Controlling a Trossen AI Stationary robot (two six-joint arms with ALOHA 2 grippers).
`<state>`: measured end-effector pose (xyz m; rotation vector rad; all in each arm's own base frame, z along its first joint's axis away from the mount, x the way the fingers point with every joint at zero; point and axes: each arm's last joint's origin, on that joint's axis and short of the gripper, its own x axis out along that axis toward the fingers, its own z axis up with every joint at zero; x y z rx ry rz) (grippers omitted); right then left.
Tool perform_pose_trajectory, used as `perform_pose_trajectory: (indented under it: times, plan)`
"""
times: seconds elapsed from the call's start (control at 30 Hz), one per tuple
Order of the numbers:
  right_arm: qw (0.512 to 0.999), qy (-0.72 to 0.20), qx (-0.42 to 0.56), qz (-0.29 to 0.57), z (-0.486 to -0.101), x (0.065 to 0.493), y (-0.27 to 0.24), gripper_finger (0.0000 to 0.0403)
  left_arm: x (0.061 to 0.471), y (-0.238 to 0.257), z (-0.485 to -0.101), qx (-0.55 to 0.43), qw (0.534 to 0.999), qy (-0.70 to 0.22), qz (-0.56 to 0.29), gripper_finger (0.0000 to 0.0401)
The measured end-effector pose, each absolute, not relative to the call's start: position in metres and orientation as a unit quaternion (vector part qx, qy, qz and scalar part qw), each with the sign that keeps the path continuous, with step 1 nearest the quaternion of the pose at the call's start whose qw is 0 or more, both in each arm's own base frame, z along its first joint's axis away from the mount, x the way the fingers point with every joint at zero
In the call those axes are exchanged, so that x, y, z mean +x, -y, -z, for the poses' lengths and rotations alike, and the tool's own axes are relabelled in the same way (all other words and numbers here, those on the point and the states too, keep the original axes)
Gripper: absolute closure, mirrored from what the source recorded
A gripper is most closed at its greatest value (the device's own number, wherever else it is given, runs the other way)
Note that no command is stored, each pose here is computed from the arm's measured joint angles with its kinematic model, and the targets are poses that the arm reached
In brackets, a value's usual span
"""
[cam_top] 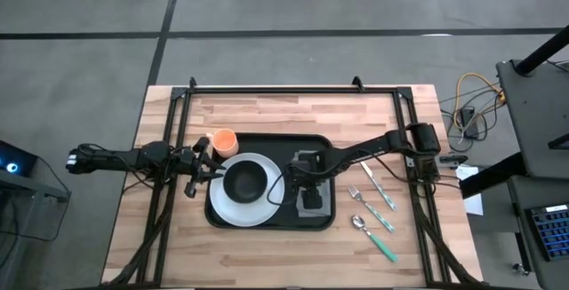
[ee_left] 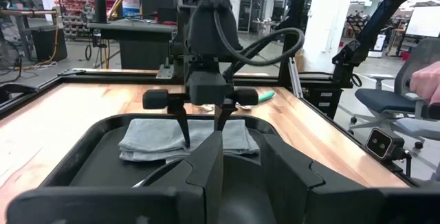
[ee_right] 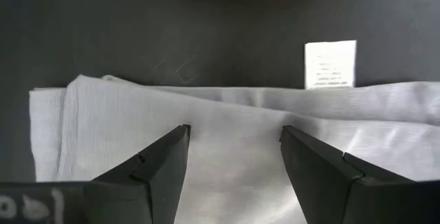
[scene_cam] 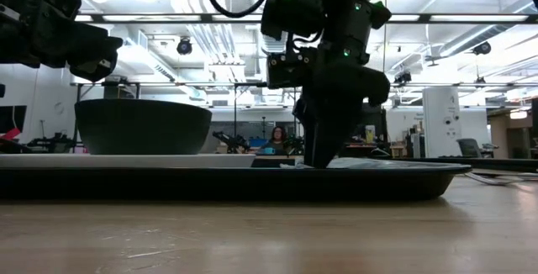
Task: Set up tray
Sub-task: Put the gray napkin on the black serving tray, then put the white patterned fork on top of the gray napkin
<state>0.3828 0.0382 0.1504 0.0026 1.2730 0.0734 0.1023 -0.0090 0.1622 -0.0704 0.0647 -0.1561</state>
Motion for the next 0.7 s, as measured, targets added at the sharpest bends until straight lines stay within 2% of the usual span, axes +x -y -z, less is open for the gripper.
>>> perform_pose_trajectory:
  times: [0.4,0.7]
  plan:
    - [0.797,-0.602,0.009,-0.046,-0.139,0.385,-0.039,0.0184,0.102,0.009,-0.162,-0.035,0.996,-0.032,0.078,0.0321]
    - [0.813,-0.580,0.011,-0.051,-0.158,0.385,-0.040,0.0184,0.102,0.009,-0.162,-0.035,0.996,-0.032,0.078,0.0321]
